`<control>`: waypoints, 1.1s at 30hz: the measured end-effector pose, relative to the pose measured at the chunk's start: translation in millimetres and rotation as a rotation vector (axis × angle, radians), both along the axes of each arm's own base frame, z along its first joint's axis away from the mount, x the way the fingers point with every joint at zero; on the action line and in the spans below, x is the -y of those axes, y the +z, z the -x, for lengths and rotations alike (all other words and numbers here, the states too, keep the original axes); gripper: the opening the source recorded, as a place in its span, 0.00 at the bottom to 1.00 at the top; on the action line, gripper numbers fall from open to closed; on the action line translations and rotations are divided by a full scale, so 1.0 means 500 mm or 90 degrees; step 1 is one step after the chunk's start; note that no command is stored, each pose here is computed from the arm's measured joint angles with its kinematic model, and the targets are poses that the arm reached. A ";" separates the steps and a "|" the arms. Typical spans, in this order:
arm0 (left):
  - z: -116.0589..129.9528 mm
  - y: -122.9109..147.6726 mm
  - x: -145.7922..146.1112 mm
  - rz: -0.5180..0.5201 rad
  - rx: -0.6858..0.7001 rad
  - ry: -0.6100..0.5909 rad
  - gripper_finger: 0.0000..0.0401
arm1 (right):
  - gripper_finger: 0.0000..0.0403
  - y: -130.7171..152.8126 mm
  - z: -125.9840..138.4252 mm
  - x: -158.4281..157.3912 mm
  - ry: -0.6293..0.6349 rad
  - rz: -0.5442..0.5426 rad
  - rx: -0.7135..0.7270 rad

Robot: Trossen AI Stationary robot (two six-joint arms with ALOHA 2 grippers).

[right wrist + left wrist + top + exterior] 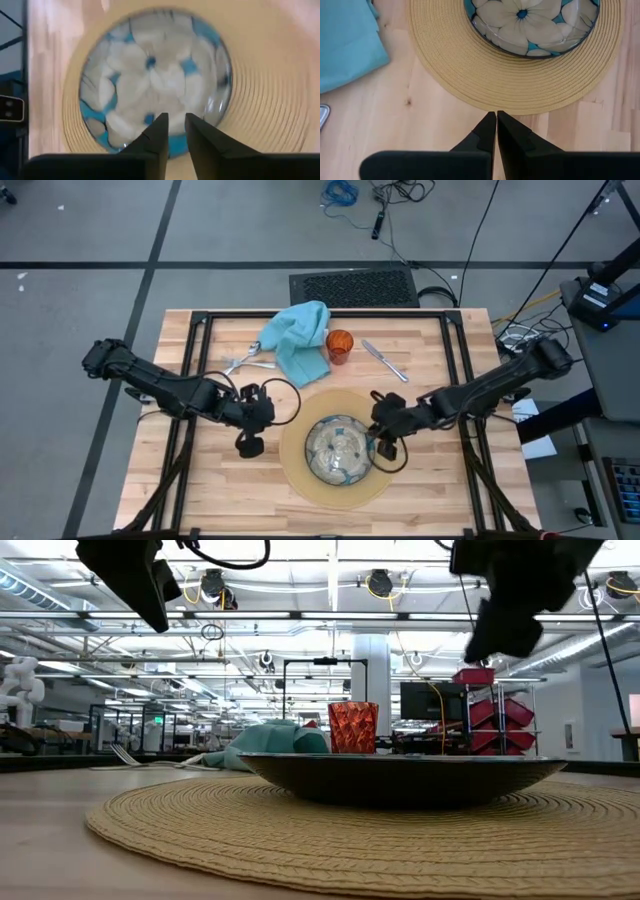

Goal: Set table place
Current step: Move the brown cup to the top right of the table

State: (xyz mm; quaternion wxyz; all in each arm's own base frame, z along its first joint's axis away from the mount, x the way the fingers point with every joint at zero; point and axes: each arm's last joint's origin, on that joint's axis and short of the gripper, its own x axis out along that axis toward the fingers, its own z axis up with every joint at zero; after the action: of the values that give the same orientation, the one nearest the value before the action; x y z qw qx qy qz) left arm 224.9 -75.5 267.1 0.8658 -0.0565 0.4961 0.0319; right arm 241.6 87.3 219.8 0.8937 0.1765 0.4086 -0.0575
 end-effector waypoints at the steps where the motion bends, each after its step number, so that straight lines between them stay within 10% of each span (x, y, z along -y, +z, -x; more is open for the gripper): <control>1: 0.000 0.000 -0.001 -0.005 0.002 0.002 0.00 | 0.17 0.007 0.000 0.001 0.006 0.018 0.019; 10: -0.009 0.001 -0.038 -0.087 0.014 0.057 0.00 | 0.28 0.041 -0.014 0.097 -0.041 0.221 0.076; 23: -0.010 -0.097 -0.180 -0.122 -0.082 0.143 0.00 | 0.38 0.064 -0.020 0.367 0.081 0.086 0.233; 33: -0.006 -0.131 -0.260 -0.070 -0.035 0.182 0.00 | 0.38 0.107 -0.128 0.425 0.217 0.115 0.104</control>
State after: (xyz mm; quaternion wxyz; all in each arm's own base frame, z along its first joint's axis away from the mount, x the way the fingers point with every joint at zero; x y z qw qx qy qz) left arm 227.8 54.3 201.5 0.8404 -0.0780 0.5040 0.1831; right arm 305.8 -125.4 273.2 0.9327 0.0280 0.3521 0.0728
